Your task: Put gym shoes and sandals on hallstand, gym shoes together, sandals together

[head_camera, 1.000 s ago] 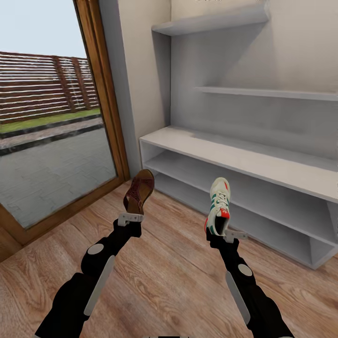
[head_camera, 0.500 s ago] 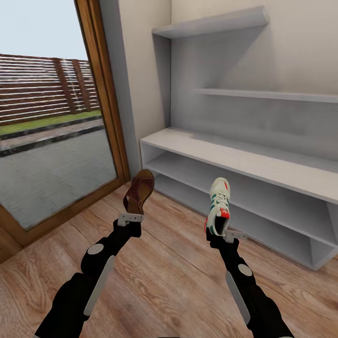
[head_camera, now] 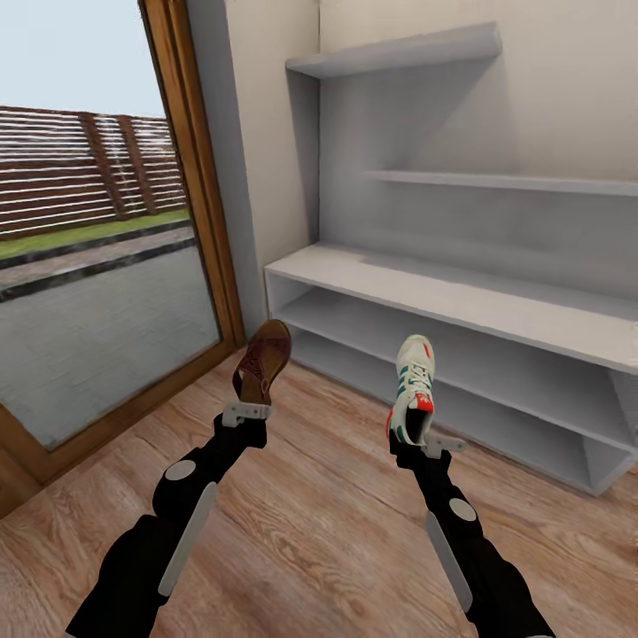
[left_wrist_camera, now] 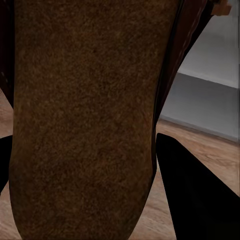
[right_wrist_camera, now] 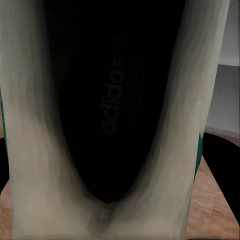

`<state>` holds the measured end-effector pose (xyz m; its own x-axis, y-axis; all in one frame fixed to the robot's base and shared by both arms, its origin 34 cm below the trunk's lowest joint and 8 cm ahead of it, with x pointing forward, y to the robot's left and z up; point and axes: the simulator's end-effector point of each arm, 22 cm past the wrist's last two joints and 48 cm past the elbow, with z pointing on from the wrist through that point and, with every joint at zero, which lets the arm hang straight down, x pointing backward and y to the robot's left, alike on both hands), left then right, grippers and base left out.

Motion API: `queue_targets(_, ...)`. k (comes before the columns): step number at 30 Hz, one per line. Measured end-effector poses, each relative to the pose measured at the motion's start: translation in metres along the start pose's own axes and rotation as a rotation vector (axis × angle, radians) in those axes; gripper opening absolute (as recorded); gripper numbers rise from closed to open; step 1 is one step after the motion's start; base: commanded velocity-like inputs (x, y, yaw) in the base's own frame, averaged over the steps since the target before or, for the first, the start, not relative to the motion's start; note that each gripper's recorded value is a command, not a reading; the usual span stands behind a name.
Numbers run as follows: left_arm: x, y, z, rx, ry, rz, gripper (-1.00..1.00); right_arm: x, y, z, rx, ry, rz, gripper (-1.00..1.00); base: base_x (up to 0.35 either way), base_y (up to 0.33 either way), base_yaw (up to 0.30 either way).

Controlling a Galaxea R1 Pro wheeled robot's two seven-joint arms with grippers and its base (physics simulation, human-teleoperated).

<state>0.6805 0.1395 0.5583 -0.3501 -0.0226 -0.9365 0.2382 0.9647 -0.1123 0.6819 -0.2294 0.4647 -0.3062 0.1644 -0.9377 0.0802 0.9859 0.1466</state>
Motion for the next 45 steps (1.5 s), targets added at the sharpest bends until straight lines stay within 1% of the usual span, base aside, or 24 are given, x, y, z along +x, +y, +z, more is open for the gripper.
queue_targets(19, -0.013, -0.002, -0.006, 0.0, -0.023, 0.006, -1.0, -0.013, 0.002, -0.003, -0.004, -0.023, 0.001, -1.0, 0.212, 0.251, -0.218)
queue_targets(28, -0.014, -0.002, -0.006, 0.0, -0.025, 0.007, -1.0, -0.015, 0.002, -0.004, -0.002, -0.025, 0.001, -1.0, 0.096, 0.273, -0.037)
queue_targets(45, -0.013, -0.001, -0.006, -0.002, -0.024, 0.008, -1.0, -0.014, 0.001, -0.004, -0.002, -0.021, 0.002, -1.0, 0.004, 0.021, -0.001)
